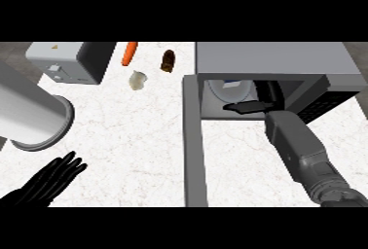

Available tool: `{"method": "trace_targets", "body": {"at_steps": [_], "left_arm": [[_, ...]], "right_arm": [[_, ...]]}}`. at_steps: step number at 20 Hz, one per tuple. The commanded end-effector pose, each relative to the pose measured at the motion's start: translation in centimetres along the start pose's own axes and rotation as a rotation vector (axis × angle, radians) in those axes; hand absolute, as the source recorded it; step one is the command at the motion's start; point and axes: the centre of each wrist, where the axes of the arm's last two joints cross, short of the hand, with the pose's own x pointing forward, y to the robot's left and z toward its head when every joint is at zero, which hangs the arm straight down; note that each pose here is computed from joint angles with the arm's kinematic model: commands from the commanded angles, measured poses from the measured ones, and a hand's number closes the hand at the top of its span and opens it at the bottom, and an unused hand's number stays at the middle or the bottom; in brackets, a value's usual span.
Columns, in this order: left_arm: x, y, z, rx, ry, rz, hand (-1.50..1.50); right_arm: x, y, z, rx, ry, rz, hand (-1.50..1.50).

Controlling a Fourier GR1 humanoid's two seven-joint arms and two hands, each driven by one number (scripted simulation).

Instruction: Pick up the milk, place it into the microwave and close the microwave

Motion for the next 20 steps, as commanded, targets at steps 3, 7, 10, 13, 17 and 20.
{"method": "trace_targets", "body": {"at_steps": [3,7,10,13,17,20], "left_arm": [[-1.5,0.3,-1.5,-0.031,0.016,-0.050,-1.50],[-2.0,-1.2,-4.7,-0.076,0.027,-0.059,1.50],[-2.8,-0.8,-5.7,-0.028,0.041,-0.052,1.50],[-3.3,-0.7,-5.3,-0.049,0.052,-0.085,1.50],[-4.9,-1.8,-7.5,-0.073,0.129,-0.123,1.50],[-4.2,-1.1,-8.2,-0.144,0.120,-0.167,1.50]], "right_arm": [[-4.1,1.2,5.2,0.022,0.038,-0.108,-1.50],[-5.8,2.6,7.7,0.051,0.073,-0.062,-1.50],[-7.8,1.3,12.3,0.010,0.104,-0.025,-1.50],[-7.2,-1.6,13.1,0.004,0.120,0.002,-1.50],[-7.6,-4.4,17.1,-0.031,0.104,-0.004,-1.50],[-7.4,-6.4,20.8,-0.083,0.097,0.003,-1.50]]}}
